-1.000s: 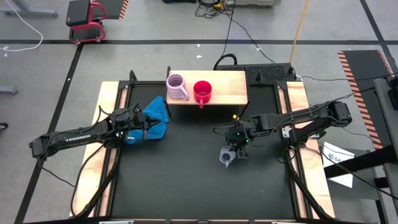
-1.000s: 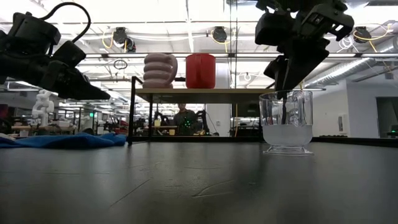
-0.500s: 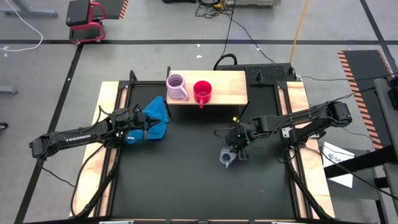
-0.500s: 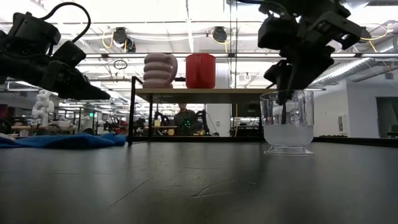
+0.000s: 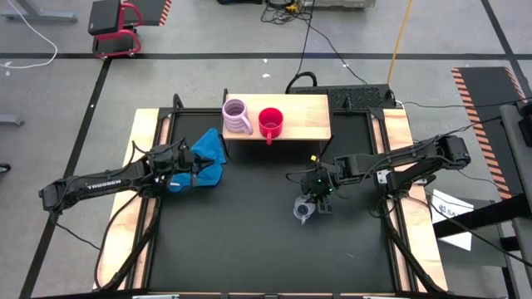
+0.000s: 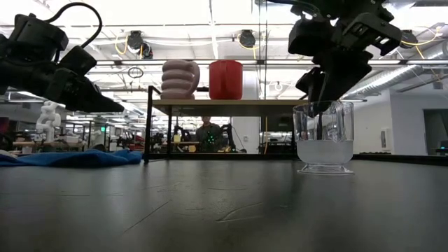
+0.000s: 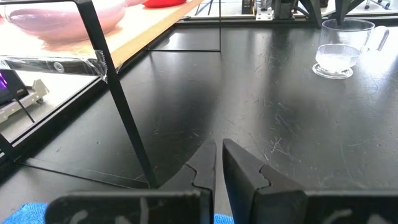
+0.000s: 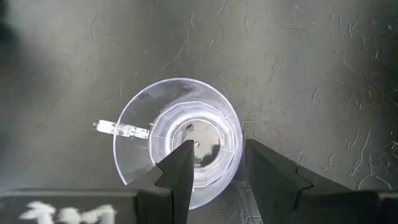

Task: Stack small to large cups/mugs on shelf
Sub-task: Put the transparent mug on the shelf

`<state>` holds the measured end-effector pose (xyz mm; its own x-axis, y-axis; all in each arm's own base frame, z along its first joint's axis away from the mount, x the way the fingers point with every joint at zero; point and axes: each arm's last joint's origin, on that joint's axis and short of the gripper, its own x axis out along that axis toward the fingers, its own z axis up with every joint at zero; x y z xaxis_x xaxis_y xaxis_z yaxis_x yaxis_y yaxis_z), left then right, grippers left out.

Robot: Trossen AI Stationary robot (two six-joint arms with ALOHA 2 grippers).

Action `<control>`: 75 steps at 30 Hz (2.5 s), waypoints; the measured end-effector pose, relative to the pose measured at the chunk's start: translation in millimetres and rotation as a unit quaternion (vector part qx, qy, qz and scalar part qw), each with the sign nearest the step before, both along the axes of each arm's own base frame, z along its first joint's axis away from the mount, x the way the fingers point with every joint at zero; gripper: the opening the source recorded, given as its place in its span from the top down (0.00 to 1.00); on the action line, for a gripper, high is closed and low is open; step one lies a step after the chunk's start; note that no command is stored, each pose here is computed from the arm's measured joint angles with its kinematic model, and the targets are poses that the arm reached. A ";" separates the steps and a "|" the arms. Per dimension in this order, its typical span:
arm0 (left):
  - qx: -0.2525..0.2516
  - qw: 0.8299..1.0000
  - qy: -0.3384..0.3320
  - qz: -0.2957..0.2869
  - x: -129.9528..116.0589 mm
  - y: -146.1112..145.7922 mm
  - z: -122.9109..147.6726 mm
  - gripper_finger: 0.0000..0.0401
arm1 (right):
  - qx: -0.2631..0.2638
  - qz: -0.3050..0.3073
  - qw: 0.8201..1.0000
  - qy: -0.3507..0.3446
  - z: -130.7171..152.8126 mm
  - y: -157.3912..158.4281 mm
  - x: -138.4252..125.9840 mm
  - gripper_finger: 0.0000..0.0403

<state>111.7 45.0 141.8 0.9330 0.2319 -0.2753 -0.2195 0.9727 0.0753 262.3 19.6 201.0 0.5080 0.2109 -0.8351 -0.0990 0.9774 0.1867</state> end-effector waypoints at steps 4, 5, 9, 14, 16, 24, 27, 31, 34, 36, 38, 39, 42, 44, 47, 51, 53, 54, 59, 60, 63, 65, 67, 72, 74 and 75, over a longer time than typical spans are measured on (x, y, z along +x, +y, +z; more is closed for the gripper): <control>0.000 1.000 0.000 0.000 0.0 0.0 0.0 0.92 | 0.001 -0.007 1.000 0.002 -4.9 -0.2 -1.8 0.66; 0.000 1.000 0.000 0.000 0.0 0.0 0.0 0.92 | 0.004 -0.011 1.000 0.005 -6.1 -0.3 -2.5 0.66; 0.000 1.000 0.000 0.000 0.0 0.0 0.0 0.92 | 0.006 -0.015 1.000 0.005 -8.8 -0.3 -3.2 0.66; -0.001 1.000 0.000 0.000 0.0 0.0 0.0 0.92 | 0.005 -0.014 1.000 -0.007 -7.7 -0.6 -1.5 0.66; -0.001 1.000 0.000 0.000 0.0 0.0 0.0 0.92 | 0.004 -0.012 1.000 -0.009 -7.6 -0.5 -1.2 0.67; -0.001 1.000 0.000 0.000 0.0 0.0 0.0 0.92 | -0.002 -0.003 1.000 -0.011 -7.6 -0.6 -1.2 0.82; -0.001 1.000 0.000 0.000 0.0 0.0 0.0 0.92 | -0.010 -0.010 1.000 -0.011 -7.7 -1.3 -1.2 0.90; -0.001 1.000 0.000 0.000 0.0 0.0 0.0 0.92 | -0.014 -0.014 1.000 -0.011 -7.7 -1.8 -1.1 0.99; -0.001 1.000 0.000 0.000 0.0 0.0 0.0 0.92 | -0.013 -0.014 1.000 -0.012 -7.6 -1.7 -1.0 0.99; -0.001 1.000 0.000 0.000 0.0 0.0 0.0 0.92 | -0.013 -0.014 1.000 -0.012 -7.6 -1.7 -0.9 0.99; -0.001 1.000 0.000 0.000 0.0 0.0 0.0 0.92 | -0.013 -0.014 1.000 -0.017 -5.3 -1.9 -1.7 0.99; -0.001 1.000 0.000 0.000 0.0 0.0 0.0 0.92 | -0.013 -0.014 1.000 -0.021 -3.8 -1.9 -2.0 0.99; -0.003 1.000 -0.001 0.000 0.0 0.0 0.0 0.92 | -0.011 -0.014 0.999 -0.040 6.8 -1.9 -4.2 1.00; -0.005 1.000 -0.001 -0.004 0.0 -0.2 0.0 0.92 | -0.010 -0.014 0.998 -0.058 16.4 -1.9 -4.8 1.00; -0.005 1.000 -0.001 -0.004 0.1 -0.3 0.0 0.92 | -0.010 -0.012 0.997 -0.075 27.7 -2.2 -11.6 1.00; -0.005 1.000 -0.002 -0.008 0.1 -0.6 -0.1 0.92 | -0.016 -0.015 0.995 -0.095 39.7 -3.2 -20.6 1.00; -0.005 1.000 -0.002 -0.008 0.2 -0.6 -0.1 0.92 | -0.015 -0.017 0.994 -0.107 46.0 -3.4 -24.8 1.00; -0.005 1.000 -0.002 -0.008 0.2 -0.6 -0.1 0.92 | -0.015 -0.017 0.994 -0.108 48.2 -3.5 -27.4 1.00; -0.006 1.000 -0.002 -0.007 0.2 -0.6 -0.1 0.92 | -0.016 -0.018 0.993 -0.116 58.1 -4.3 -40.0 1.00; -0.006 1.000 -0.002 -0.007 0.2 -0.6 -0.1 0.92 | -0.016 -0.019 0.993 -0.119 59.7 -4.4 -41.6 1.00; -0.006 1.000 -0.002 -0.007 0.2 -0.6 -0.1 0.92 | -0.012 -0.022 0.991 -0.128 63.9 -4.1 -45.2 1.00; -0.007 1.000 -0.002 -0.007 0.2 -0.6 -0.1 0.92 | -0.012 -0.022 0.991 -0.135 66.6 -4.2 -47.5 1.00; -0.007 1.000 -0.002 -0.007 0.2 -0.6 -0.1 0.92 | -0.012 -0.021 0.990 -0.138 68.6 -4.4 -50.2 1.00; -0.007 1.000 -0.002 -0.007 0.2 -0.6 -0.1 0.92 | -0.012 -0.021 0.987 -0.156 76.7 -4.9 -58.8 1.00; -0.007 1.000 -0.002 -0.007 0.2 -0.6 -0.1 0.92 | -0.013 -0.023 0.986 -0.165 80.4 -5.2 -63.1 1.00; -0.007 1.000 -0.002 -0.007 0.2 -0.6 -0.1 0.92 | -0.018 -0.027 0.985 -0.168 82.0 -5.7 -65.4 1.00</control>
<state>111.9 44.4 141.7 0.9374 0.2145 -0.2744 -0.2055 0.9767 0.0615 196.9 13.8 283.0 0.7666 0.1494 -0.6245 -0.0966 0.9883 0.1179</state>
